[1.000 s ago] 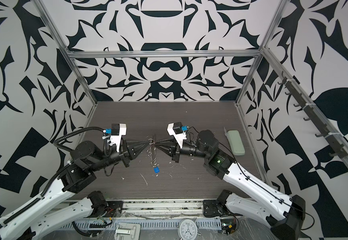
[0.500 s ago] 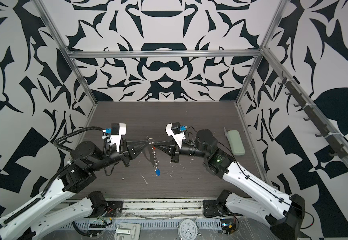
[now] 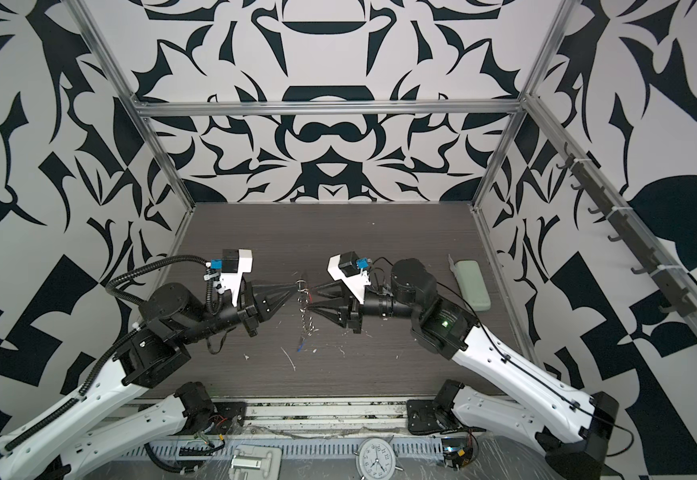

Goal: Remove the keys from the keyring

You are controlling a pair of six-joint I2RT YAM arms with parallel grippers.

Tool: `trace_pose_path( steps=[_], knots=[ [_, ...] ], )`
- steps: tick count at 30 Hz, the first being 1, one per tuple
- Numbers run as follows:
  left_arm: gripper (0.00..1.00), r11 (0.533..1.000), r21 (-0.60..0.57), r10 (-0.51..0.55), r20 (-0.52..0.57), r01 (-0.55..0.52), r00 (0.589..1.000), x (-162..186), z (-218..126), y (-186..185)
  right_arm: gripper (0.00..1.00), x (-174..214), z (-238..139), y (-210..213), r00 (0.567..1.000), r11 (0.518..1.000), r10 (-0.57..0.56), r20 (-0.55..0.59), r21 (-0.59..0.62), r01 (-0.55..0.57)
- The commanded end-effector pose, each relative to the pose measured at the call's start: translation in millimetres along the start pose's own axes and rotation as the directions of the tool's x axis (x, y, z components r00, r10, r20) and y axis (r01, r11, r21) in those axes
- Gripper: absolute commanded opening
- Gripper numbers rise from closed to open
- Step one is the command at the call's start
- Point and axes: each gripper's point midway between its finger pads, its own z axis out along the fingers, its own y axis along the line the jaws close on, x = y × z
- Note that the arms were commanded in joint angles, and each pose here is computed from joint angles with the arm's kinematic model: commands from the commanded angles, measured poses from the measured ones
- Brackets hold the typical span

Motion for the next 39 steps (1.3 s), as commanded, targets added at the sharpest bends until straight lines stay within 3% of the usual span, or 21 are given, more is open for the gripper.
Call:
trace_pose_path(
  steps=[1, 9, 14, 24, 28, 32, 35, 37, 39],
  knots=[
    [0.0, 0.999, 0.018, 0.037, 0.016, -0.037, 0.999, -7, -6, -7, 0.45, -36, -12, 7, 0.994, 0.999, -0.04, 0.097, -0.022, 0.043],
    [0.0, 0.999, 0.023, 0.039, 0.018, -0.04, 0.999, -7, -8, -8, 0.47, -55, 1, 9, 0.987, 0.98, 0.078, 0.143, -0.195, -0.049],
    [0.0, 0.999, 0.026, 0.041, 0.019, -0.041, 0.999, -7, -7, -9, 0.45, -51, 9, 7, 0.986, 0.97, 0.118, 0.117, -0.224, -0.089],
    [0.0, 0.999, 0.005, 0.039, 0.023, -0.039, 0.999, -8, -5, -4, 0.22, -46, 10, 5, 0.985, 0.968, 0.137, 0.104, -0.227, -0.11],
    [0.0, 0.999, 0.001, 0.037, 0.027, -0.037, 0.999, -9, -5, -4, 0.18, -44, 11, 4, 0.986, 0.968, 0.138, 0.095, -0.224, -0.114],
    [0.0, 0.999, -0.001, 0.032, 0.031, -0.032, 0.999, -11, -5, -4, 0.0, -42, 11, 1, 0.986, 0.971, 0.145, 0.085, -0.201, -0.126],
    [0.0, 1.0, -0.016, 0.022, -0.006, -0.022, 1.0, -7, -7, -3, 0.0, -38, 7, 0, 0.987, 0.976, 0.15, 0.055, -0.168, -0.139],
    [0.21, 0.999, -0.028, 0.026, -0.041, -0.027, 0.999, -3, -10, -3, 0.0, -33, 4, -2, 0.989, 0.98, 0.15, 0.006, -0.131, -0.148],
    [0.3, 0.999, -0.046, 0.023, -0.084, -0.027, 0.996, 2, -12, -1, 0.0, -27, 1, -1, 0.988, 0.981, 0.15, -0.046, -0.12, -0.155]
  ],
)
